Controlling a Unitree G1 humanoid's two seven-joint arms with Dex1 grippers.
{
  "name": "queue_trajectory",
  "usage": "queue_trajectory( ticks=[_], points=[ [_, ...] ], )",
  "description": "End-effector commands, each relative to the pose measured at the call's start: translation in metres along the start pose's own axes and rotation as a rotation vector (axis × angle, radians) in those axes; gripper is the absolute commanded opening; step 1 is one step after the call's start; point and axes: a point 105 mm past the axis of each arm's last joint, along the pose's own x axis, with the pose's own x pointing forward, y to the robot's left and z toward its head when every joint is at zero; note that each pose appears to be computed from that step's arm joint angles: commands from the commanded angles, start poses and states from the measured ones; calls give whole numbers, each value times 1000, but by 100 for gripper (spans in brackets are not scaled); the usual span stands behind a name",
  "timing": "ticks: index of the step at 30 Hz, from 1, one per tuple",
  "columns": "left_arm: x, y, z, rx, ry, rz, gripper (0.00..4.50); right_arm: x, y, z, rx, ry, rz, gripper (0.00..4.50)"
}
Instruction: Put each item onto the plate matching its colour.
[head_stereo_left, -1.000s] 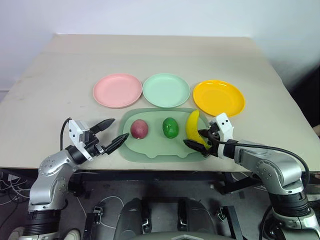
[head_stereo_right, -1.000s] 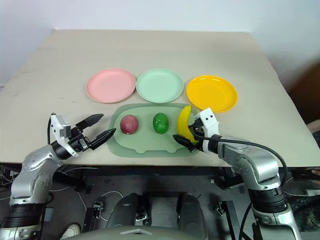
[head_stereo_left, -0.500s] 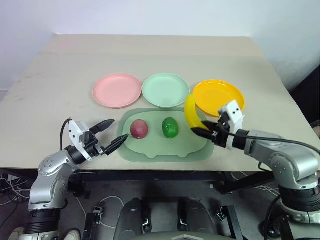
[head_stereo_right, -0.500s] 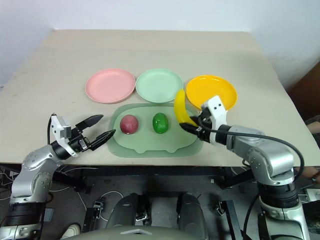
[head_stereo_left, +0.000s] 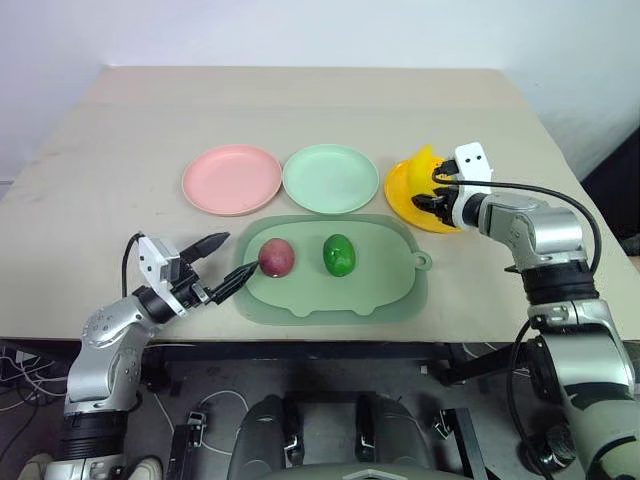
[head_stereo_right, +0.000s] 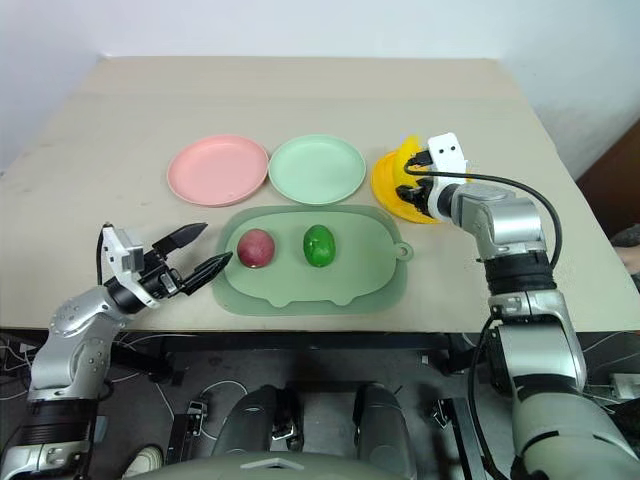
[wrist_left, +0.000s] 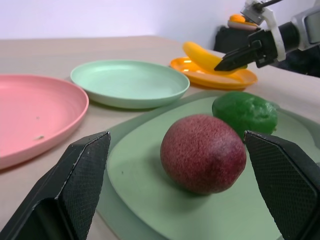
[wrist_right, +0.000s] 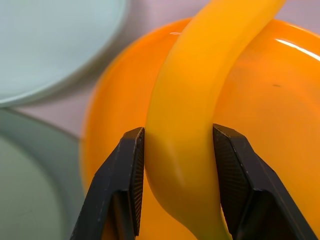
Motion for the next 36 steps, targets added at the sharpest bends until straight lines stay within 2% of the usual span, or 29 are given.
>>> queue_trajectory(
  ticks=[1, 4, 12, 13, 16, 19, 24, 27, 30, 36],
  points=[
    [-2, -3, 11, 48, -30, 4, 450, 3, -4, 12, -22, -9, -17, 162],
    [-4, -2, 12, 50, -28, 15, 450, 7, -3, 7, -32, 14, -13, 162],
    [-5, 0, 14, 56, -25, 18, 450, 1, 0, 15, -43, -23, 8, 433],
    [-5, 0, 14, 56, -25, 18, 450, -1, 0, 17, -51, -35, 10, 447],
    [-5, 1, 15, 57, -24, 18, 450, -8, 5, 22, -69, -61, 28, 447],
    [-5, 5, 16, 60, -22, 17, 450, -28, 33, 36, -99, -154, 128, 447],
    [-2, 6, 17, 61, -21, 7, 450, -59, 98, 50, 35, -271, 378, 447],
    [-1, 7, 18, 60, -18, -1, 450, -73, 129, 40, 75, -251, 489, 447],
    [-1, 7, 18, 60, -16, -4, 450, -81, 144, 34, 102, -230, 543, 447],
    [1, 8, 18, 59, -16, -7, 450, -65, 154, 7, 207, -107, 475, 447]
  ],
)
